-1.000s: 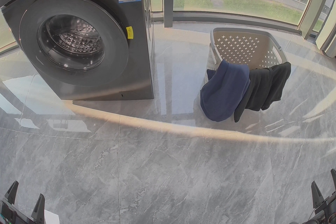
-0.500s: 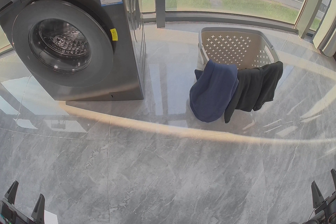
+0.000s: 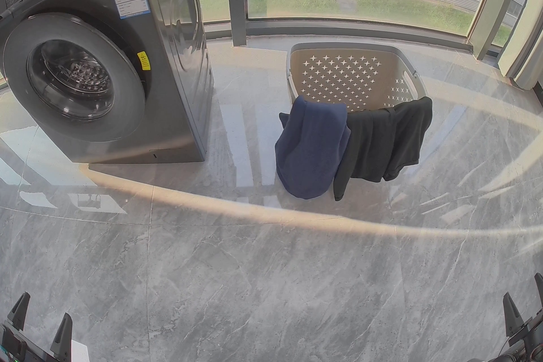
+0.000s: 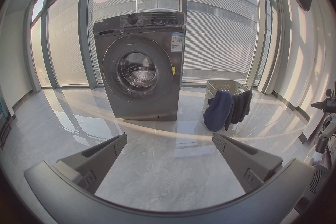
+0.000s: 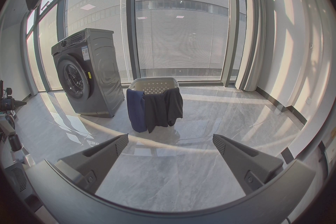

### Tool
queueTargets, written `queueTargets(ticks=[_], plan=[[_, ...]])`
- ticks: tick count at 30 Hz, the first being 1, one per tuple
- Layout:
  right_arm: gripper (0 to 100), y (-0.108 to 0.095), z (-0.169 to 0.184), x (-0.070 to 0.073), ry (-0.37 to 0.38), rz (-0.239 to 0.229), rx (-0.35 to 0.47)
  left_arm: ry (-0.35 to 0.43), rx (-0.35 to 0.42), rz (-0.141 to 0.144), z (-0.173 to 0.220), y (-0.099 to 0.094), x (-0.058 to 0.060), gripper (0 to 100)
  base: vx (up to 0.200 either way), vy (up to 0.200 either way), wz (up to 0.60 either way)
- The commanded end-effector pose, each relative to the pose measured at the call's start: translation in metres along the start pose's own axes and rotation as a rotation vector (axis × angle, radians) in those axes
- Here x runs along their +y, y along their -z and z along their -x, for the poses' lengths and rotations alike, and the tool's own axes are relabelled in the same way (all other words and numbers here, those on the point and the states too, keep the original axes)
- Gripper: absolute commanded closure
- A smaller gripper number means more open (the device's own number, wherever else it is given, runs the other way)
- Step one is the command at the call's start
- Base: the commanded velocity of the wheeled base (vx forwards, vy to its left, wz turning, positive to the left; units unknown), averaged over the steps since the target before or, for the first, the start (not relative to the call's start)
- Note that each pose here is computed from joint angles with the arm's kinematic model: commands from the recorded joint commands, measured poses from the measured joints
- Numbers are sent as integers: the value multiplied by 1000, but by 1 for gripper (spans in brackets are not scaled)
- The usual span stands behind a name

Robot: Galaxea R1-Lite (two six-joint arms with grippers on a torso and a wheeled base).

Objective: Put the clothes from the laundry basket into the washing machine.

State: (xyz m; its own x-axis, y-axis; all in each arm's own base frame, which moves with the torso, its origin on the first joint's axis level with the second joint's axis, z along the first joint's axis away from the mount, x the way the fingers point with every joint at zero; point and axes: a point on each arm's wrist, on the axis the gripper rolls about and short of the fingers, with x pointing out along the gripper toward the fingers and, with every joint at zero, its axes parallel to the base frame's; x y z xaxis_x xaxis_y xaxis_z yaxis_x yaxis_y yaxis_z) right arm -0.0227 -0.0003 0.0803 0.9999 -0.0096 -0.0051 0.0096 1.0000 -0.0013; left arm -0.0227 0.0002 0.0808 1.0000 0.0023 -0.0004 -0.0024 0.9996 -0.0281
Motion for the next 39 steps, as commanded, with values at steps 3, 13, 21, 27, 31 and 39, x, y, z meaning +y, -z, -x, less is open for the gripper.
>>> queueTargets(ticks=[3, 13, 21, 27, 31, 39], plan=[[0, 5, 0, 0, 0, 0, -2, -1, 4, 0, 0, 5, 0, 0, 0, -200, 0], [0, 5, 0, 0, 0, 0, -2, -1, 4, 4, 0, 5, 0, 0, 0, -80, 0], [0, 5, 0, 0, 0, 0, -2, -1, 3, 3, 0, 5, 0, 0, 125, 0, 0], [0, 5, 0, 0, 0, 0, -2, -1, 4, 1, 0, 5, 0, 0, 200, 0, 0], [0, 5, 0, 0, 0, 0, -2, -1, 4, 1, 0, 5, 0, 0, 200, 0, 0], [0, 5, 0, 0, 0, 0, -2, -1, 4, 4, 0, 5, 0, 0, 200, 0, 0]])
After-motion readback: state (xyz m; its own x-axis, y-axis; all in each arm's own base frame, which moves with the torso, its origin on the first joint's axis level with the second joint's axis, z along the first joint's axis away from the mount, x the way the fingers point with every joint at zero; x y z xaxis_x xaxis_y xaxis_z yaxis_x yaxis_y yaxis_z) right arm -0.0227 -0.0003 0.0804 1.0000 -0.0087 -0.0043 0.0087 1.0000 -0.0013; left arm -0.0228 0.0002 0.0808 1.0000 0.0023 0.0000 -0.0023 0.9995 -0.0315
